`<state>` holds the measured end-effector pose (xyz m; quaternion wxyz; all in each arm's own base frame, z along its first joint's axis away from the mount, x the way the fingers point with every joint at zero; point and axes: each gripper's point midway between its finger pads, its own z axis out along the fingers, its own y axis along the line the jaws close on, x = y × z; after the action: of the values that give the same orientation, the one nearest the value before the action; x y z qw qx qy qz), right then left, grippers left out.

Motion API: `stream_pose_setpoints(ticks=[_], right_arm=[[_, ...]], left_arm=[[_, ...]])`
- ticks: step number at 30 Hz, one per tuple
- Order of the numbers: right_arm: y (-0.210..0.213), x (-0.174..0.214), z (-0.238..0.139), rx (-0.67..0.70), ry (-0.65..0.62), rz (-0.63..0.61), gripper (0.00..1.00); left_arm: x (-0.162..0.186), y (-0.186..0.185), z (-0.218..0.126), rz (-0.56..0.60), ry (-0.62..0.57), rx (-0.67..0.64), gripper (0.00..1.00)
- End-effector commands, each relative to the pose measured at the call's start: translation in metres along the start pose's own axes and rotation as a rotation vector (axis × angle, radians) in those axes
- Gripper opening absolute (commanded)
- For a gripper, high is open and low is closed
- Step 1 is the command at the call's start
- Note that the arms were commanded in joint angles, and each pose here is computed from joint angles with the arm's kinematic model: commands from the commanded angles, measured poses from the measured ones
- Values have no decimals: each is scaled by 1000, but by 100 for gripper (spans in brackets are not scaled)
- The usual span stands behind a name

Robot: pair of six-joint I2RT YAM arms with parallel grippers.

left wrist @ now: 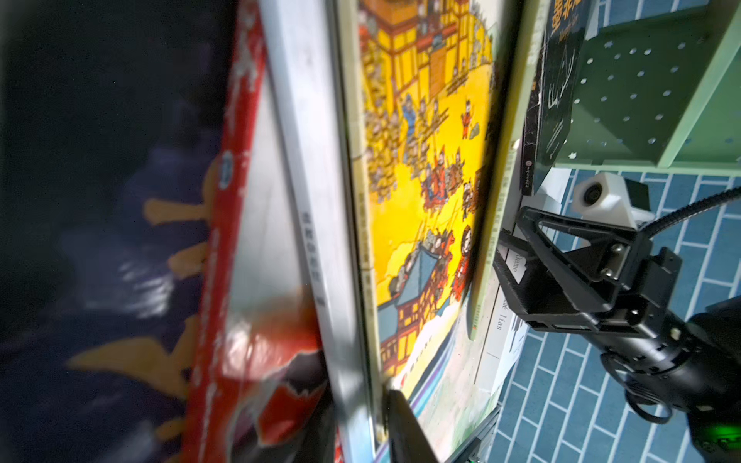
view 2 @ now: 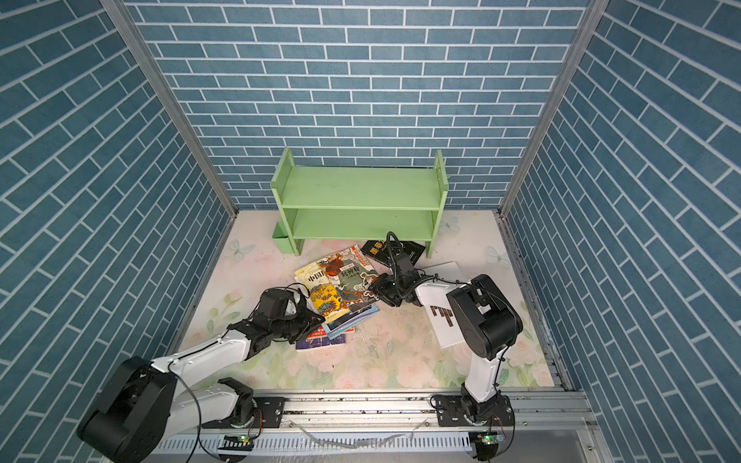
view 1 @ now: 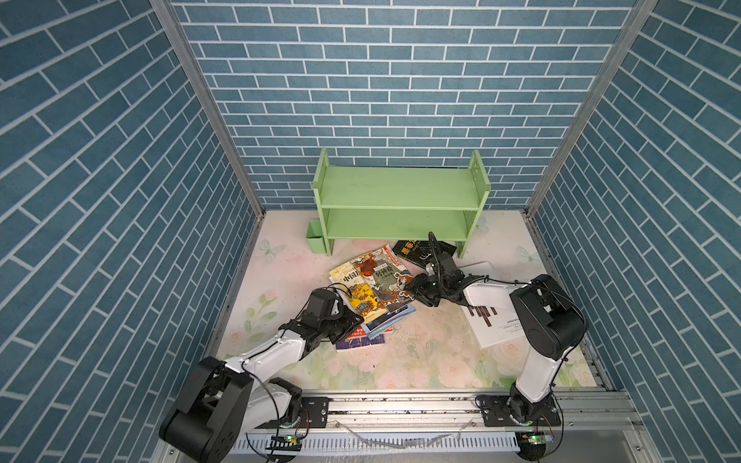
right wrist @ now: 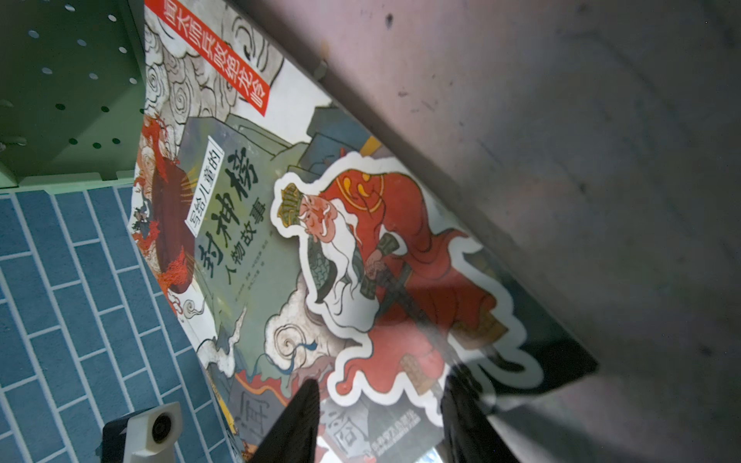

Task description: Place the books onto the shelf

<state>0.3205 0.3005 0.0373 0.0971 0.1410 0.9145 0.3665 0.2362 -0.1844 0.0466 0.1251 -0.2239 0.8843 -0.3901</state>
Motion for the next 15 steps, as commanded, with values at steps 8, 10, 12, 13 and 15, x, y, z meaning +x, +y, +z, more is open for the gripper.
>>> stream_pose_setpoints(ticks=[8, 10, 12, 13, 15], right_arm=[[-70, 26, 7, 220, 68, 115, 51], [-72, 25, 7, 224, 64, 121, 51], [-72, 25, 6, 223, 62, 121, 51], [-71, 24, 6, 221, 62, 122, 51], [-71, 24, 7, 220, 65, 123, 51]], left_arm=[[9, 32, 4, -22, 30, -110, 27], [8, 27, -1, -2, 22, -101, 31], [9, 21, -5, 17, 21, -80, 35], [10, 18, -6, 29, 25, -66, 37], [14, 15, -7, 44, 41, -43, 41]])
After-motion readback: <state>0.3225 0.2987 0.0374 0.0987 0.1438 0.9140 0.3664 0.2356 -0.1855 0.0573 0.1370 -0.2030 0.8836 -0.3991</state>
